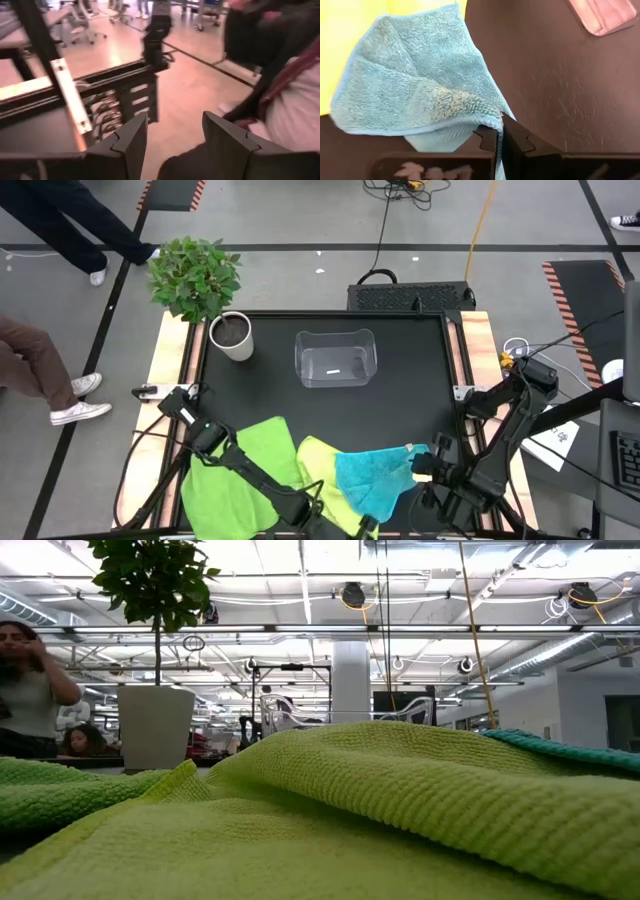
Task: Fold microfiber towels
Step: Fold the blue towel
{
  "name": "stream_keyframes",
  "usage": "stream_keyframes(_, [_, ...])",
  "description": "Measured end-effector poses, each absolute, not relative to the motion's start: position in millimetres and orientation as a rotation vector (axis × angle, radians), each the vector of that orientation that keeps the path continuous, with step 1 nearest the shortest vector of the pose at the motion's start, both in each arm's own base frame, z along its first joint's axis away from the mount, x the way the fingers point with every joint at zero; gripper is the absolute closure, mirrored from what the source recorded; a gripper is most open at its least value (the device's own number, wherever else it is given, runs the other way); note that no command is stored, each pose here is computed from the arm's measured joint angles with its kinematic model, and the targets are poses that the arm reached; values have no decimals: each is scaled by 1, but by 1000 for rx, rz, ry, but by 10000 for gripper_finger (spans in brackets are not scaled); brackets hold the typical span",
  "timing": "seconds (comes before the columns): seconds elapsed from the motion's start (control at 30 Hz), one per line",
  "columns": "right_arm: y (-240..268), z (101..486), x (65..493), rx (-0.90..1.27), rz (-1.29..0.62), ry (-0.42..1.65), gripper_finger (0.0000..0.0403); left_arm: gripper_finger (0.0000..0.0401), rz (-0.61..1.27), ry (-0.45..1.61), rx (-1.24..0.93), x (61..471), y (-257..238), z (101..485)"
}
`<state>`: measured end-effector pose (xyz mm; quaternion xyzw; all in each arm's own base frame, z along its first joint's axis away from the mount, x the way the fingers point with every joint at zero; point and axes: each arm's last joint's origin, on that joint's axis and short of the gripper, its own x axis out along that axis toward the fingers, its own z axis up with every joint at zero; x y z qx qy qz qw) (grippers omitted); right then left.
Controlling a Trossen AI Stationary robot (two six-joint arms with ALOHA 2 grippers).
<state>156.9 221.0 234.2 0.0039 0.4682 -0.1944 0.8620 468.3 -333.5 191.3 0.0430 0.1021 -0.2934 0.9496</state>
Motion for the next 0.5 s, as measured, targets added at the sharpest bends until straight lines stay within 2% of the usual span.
stream_keyframes(0.23, [218, 223, 155, -6, -420, 988, 403, 208, -531, 206, -32, 488, -290, 163])
stream_keyframes(0.5, [212, 233, 152, -15, -414, 944, 403, 208, -405, 352, 72, 484, -282, 139])
